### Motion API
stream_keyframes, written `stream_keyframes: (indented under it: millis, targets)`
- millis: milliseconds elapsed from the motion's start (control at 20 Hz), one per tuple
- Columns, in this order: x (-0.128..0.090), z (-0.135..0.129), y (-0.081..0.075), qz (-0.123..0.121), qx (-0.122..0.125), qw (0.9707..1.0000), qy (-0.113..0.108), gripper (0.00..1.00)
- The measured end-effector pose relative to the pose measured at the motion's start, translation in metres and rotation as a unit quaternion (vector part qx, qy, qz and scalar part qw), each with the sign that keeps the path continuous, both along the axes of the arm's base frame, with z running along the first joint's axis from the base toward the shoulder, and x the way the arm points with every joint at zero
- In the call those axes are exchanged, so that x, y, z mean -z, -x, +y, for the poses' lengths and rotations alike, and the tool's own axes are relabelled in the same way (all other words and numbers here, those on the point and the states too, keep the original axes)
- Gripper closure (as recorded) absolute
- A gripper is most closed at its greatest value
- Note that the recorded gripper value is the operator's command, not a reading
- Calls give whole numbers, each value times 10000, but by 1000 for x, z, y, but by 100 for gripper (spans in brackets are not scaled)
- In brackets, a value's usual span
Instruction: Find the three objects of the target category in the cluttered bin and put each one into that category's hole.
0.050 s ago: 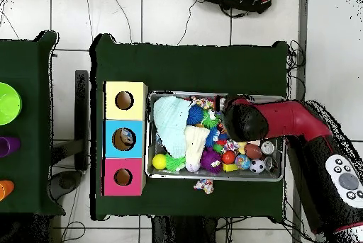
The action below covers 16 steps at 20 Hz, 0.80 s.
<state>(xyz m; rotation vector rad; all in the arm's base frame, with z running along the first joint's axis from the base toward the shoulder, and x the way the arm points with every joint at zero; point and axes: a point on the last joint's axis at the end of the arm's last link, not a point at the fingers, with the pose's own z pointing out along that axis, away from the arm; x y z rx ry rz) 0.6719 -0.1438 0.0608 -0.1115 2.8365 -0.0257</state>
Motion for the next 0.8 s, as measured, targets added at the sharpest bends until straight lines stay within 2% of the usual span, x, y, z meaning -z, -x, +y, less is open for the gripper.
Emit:
stream_keyframes:
  millis: [350,800]
  targets:
    - [17,-3,33,-73,-435,9984,360,0]
    - [29,-18,58,67,-538,9966,613,0]
